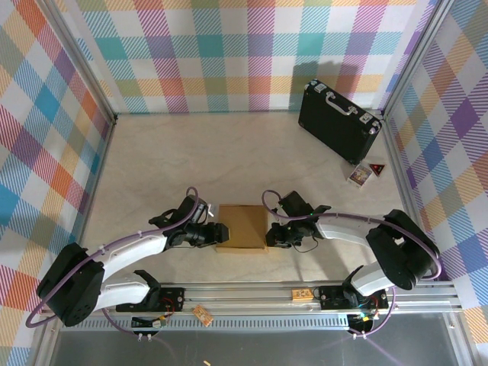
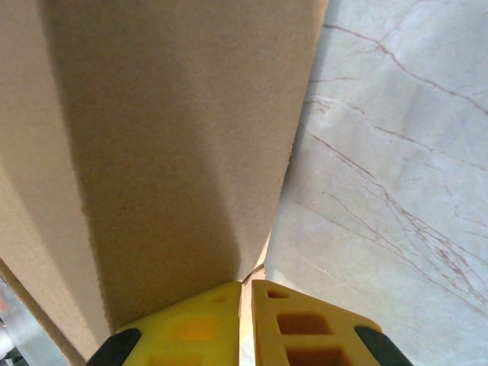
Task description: Fold the paper box
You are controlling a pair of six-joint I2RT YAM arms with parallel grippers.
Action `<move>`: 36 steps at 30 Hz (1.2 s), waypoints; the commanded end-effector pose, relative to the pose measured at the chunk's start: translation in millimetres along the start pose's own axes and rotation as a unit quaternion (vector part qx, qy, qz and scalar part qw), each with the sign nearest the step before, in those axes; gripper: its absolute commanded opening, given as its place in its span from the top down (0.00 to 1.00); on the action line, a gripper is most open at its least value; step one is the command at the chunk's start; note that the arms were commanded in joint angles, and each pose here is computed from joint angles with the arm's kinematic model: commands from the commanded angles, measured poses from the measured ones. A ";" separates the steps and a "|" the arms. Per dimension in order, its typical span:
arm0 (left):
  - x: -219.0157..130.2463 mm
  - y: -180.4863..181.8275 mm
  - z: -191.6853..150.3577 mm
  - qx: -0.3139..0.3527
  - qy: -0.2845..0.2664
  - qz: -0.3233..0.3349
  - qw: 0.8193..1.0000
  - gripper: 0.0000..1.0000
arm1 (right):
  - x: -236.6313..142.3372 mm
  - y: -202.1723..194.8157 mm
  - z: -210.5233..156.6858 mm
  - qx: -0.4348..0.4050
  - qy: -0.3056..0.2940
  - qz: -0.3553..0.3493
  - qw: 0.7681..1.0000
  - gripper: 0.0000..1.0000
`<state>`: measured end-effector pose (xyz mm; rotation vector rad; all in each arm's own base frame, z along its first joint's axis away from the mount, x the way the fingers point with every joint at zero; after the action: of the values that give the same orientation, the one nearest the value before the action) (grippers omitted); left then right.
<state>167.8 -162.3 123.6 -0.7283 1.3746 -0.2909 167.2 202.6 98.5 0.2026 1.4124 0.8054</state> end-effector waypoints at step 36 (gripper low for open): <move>-4.5 9.2 -15.5 0.011 -0.004 0.035 0.999 0.51 | -17.6 3.3 -29.2 -0.034 0.003 -0.018 0.999 0.82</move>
<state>160.4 -161.9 127.0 -0.7015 1.3461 -0.2668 147.6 186.8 110.7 0.1136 1.3495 0.8070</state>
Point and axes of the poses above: each hand's point on the last joint's axis, 136 mm out from that joint toward the fingers, its own x axis out along the fingers, its own y axis along the line the jaws close on, z = x × y, the point moved 9 cm from there along -x, back along the fingers, and after that the axes turned 15 degrees about -x, right-handed, at the moved point
